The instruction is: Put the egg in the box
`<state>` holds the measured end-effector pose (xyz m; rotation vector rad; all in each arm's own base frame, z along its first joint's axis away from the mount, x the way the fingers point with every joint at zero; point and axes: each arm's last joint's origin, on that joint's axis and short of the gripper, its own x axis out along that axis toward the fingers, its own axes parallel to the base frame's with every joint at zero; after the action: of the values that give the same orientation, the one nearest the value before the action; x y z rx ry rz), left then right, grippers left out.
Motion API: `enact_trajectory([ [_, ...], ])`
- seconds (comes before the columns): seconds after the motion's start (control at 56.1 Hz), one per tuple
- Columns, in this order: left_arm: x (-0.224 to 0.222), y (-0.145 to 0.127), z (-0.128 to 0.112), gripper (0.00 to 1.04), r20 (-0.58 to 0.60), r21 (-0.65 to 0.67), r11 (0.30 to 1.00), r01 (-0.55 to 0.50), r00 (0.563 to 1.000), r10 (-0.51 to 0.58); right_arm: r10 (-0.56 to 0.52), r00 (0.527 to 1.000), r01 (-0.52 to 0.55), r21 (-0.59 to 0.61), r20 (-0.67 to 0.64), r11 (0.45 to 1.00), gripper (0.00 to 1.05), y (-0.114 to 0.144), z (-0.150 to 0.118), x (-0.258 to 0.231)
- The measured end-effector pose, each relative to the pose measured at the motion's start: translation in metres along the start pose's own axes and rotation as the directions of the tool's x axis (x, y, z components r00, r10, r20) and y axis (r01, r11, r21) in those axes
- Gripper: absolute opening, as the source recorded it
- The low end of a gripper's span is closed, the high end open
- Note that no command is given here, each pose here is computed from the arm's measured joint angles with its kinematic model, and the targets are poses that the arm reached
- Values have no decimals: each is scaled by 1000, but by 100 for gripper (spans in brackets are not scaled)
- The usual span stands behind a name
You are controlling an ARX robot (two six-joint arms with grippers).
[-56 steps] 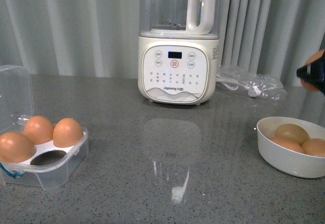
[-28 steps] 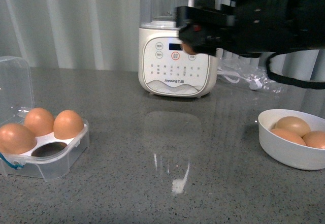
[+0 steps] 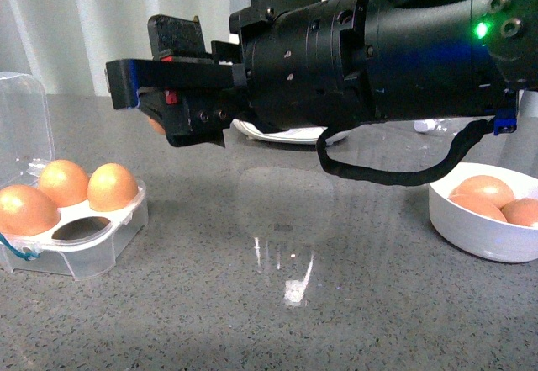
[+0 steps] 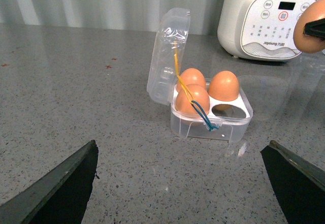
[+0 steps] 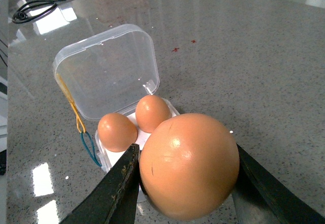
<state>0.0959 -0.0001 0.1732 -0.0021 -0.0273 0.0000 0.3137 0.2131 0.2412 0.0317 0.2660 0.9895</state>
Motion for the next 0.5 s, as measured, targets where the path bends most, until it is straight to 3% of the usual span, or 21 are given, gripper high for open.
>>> enact_trajectory([
  [0.499,0,0,0,98,0,0,1000,0,1000,0,154,987,-155,-32,-53,987,43,26,-1,29],
])
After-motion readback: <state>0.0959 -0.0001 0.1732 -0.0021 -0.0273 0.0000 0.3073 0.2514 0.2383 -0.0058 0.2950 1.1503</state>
